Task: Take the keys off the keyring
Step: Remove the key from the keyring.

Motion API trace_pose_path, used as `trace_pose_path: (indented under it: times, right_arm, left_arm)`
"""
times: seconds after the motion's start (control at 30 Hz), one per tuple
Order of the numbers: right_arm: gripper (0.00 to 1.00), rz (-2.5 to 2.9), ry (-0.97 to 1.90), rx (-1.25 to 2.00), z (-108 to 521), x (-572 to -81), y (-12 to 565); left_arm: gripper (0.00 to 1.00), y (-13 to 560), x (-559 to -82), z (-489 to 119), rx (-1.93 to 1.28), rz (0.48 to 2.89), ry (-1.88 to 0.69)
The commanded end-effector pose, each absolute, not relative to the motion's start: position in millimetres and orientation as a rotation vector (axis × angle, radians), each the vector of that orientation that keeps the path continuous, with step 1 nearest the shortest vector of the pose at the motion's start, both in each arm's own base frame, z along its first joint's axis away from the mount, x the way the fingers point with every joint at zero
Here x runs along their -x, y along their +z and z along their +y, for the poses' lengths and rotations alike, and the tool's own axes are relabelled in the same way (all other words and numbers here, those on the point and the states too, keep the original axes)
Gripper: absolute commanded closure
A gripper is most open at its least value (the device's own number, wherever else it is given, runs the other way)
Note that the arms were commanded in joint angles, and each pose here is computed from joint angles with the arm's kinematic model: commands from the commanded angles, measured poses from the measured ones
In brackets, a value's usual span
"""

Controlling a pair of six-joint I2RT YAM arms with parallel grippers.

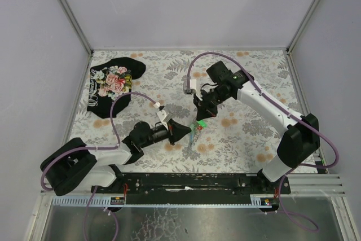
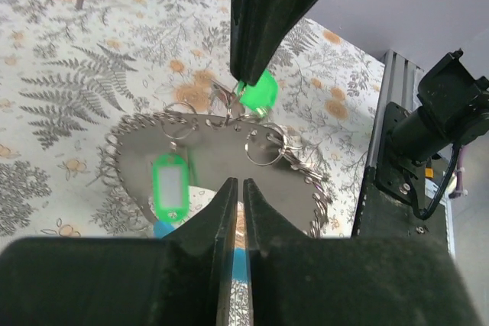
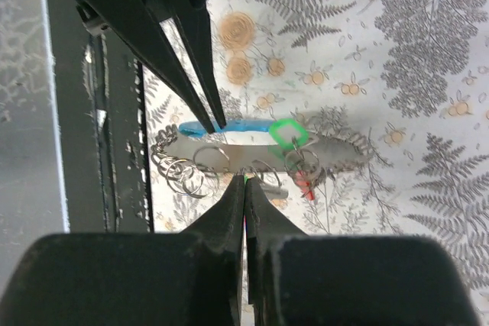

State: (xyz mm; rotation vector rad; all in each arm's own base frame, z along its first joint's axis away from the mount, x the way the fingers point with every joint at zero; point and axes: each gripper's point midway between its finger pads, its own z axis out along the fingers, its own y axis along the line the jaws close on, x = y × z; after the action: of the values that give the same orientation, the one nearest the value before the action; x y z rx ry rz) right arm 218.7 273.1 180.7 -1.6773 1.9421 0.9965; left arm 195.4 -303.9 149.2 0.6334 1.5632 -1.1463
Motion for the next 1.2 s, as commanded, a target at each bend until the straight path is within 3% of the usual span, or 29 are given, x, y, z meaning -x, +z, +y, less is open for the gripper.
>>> trace_pose_path:
  times: [0.0, 0.27, 1.17]
  right_arm:
    - [1.00, 1.898, 0.852, 1.743, 269.9, -226.6, 188.0]
    - [1.00, 1.893, 0.839, 1.779, 273.3, -222.4, 179.5]
    - [1.00, 1.880, 0.925, 1.754, 282.5, -214.6, 179.1]
  left_arm:
    - [0.92, 150.9, -193.0, -308.9, -0.651, 1.557, -1.173]
    - [0.73, 155.7, -193.4, -304.1, -0.650, 1.548, -1.152]
    - [0.71, 174.6, -218.0, -324.8, -0.552, 1.508, -1.151]
